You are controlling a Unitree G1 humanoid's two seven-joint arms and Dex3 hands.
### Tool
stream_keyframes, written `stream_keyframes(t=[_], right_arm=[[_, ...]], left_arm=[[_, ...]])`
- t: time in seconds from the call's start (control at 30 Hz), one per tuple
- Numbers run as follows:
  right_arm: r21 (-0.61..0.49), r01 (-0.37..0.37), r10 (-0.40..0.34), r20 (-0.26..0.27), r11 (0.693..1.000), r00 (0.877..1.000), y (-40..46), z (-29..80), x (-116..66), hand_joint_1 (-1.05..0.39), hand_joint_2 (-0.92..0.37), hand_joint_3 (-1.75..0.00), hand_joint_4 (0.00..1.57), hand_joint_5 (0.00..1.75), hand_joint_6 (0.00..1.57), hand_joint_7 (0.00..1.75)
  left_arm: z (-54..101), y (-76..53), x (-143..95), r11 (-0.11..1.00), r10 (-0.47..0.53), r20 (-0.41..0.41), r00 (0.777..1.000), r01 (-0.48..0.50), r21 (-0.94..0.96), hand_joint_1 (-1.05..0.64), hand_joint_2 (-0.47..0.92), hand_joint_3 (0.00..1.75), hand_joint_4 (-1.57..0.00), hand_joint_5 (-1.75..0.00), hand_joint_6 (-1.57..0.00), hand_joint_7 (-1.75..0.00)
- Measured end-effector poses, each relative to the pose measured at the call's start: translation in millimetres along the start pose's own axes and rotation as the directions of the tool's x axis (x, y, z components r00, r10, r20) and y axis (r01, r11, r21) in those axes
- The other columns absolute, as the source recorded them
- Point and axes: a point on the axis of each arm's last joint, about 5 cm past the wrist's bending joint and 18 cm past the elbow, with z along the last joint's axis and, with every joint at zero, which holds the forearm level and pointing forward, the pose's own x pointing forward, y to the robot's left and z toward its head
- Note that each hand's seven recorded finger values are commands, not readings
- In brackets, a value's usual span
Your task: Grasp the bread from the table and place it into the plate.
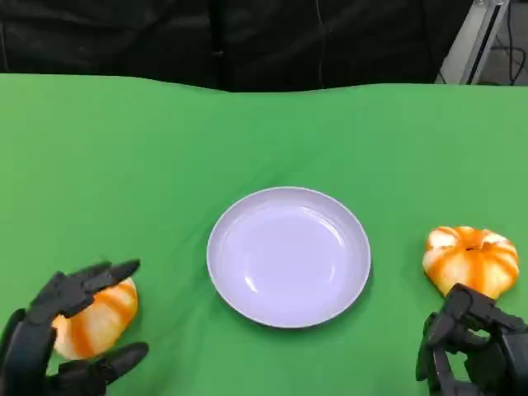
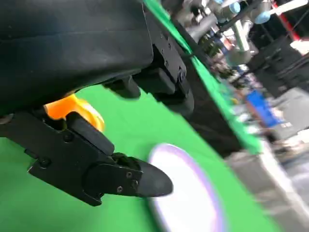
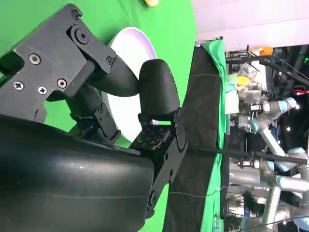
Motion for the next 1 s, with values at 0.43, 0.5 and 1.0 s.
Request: stream_keyframes(t=[0.43, 0.5, 1.0], right_arm=[[0.000, 0.004, -0.004, 0.002, 1.000, 1.000, -0.8, 0.5, 1.6, -0.11, -0.35, -1.47, 0.92, 1.75, 0.87, 1.55], [-0.001, 0.003, -0.003, 0.002, 1.000, 1.000, -0.5, 0.5, 1.8, -0.11, -0.34, -1.48, 0.92, 1.75, 0.87, 1.56], [-0.001, 0.004, -0.004, 0.002, 1.000, 1.000, 0.8, 0.3, 2.2, -0.12, -0.35, -1.47, 0.91, 1.75, 0.85, 1.56]], left_arm=[[-9.4, 3.4, 18.4, 0.639, 0.027, -0.146, 0.989, 0.095, 0.763, -1.03, 0.92, 0.11, -0.02, -0.01, -0.33, 0.00], [-10.8, 1.7, 20.9, 0.612, 0.012, -0.211, 0.977, 0.159, 0.775, -1.04, 0.92, 0.14, -0.04, -0.02, -0.32, -0.01], [-15.5, -3.3, 30.2, 0.607, -0.111, -0.390, 0.914, 0.373, 0.702, -1.01, 0.92, 0.22, -0.17, -0.07, -0.32, -0.02]])
